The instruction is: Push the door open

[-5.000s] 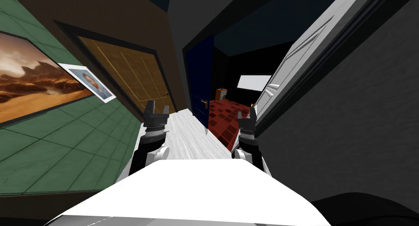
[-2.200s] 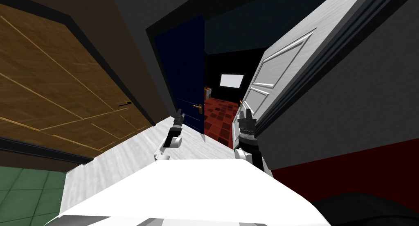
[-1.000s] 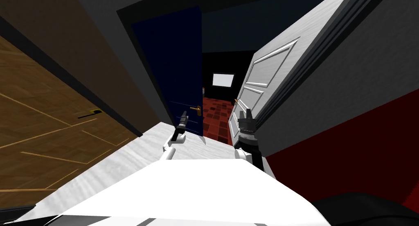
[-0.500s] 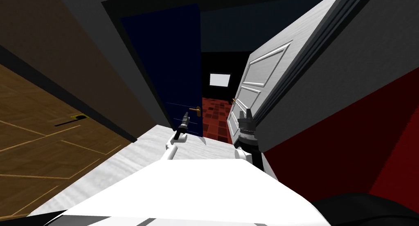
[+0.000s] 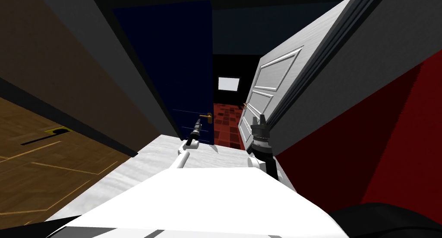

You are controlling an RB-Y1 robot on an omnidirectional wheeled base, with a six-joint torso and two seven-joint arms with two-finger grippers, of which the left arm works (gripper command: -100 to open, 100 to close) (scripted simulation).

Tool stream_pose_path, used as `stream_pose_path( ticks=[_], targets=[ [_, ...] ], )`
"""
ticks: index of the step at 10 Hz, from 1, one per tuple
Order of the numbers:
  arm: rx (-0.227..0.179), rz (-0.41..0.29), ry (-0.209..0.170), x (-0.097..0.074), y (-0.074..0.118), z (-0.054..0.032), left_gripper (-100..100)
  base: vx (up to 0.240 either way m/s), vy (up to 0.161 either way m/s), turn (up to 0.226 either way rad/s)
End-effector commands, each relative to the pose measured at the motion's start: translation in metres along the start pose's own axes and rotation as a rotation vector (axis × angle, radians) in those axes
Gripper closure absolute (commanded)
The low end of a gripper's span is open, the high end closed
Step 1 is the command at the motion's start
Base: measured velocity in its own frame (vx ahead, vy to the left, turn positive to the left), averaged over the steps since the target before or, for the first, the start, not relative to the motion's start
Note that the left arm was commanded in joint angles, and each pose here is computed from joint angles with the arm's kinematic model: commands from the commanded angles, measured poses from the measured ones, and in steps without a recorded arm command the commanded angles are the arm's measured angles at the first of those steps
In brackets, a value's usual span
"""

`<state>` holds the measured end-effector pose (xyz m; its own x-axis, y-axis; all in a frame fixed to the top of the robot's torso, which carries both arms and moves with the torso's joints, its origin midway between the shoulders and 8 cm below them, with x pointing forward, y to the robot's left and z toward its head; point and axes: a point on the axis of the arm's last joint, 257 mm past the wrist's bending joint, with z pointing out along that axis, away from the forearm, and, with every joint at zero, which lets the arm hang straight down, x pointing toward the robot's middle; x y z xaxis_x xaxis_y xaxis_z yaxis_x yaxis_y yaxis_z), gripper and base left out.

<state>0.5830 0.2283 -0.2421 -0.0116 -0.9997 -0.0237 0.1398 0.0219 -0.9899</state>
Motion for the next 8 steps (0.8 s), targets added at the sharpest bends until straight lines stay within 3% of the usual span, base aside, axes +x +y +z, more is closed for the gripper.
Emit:
stream_pose_path(
  ticks=[1,8],
  targets=[
    [-0.023,-0.004,0.005,0.005,0.009,0.0039,-100,0.002,0.118,-0.119],
    [-0.121,-0.029,0.031,0.033,0.046,0.0136,-100,0.013,0.127,-0.13]
  ],
)
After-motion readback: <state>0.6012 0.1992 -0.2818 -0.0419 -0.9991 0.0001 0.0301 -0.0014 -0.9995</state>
